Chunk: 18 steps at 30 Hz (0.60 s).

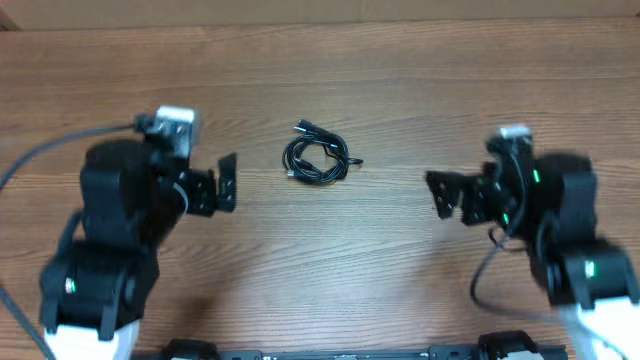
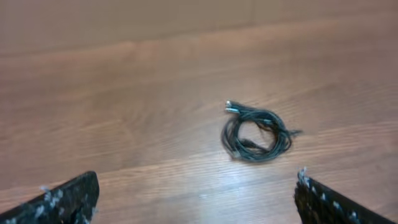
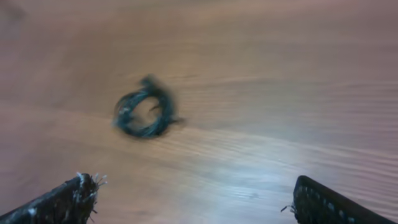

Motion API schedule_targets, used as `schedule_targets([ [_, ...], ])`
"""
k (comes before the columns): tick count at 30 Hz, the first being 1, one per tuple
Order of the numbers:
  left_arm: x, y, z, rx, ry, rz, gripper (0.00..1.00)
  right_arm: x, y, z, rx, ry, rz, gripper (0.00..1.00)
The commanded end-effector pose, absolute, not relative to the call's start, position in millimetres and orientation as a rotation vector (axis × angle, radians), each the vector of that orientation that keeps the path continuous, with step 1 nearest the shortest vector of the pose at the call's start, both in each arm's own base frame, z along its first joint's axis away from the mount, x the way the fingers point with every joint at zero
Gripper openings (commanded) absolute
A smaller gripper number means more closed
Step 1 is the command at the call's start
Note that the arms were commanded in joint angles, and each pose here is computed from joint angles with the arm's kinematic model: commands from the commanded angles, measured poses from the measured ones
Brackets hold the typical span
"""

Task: Untangle cables
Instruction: 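Reach the left gripper down onto the black cable bundle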

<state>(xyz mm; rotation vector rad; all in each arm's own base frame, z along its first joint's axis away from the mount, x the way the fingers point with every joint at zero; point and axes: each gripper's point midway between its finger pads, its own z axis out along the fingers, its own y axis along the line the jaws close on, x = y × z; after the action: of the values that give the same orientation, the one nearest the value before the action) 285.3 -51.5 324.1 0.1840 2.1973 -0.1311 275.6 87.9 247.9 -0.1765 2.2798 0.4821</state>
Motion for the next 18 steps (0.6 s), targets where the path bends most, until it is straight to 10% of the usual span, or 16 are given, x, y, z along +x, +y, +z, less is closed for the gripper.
schedule_targets([
  [1,295,-69,344,0.228,2.233,-0.178,1.0,276,149,275,-0.386,2.276,0.846,1.0],
  [11,295,-96,357,0.315,2.26,-0.319,1.0,280,251,236,-0.698,2.327,1.074,1.0],
  [18,311,-95,348,0.203,2.295,-0.295,1.0,342,207,253,-0.454,2.346,0.547,1.0],
])
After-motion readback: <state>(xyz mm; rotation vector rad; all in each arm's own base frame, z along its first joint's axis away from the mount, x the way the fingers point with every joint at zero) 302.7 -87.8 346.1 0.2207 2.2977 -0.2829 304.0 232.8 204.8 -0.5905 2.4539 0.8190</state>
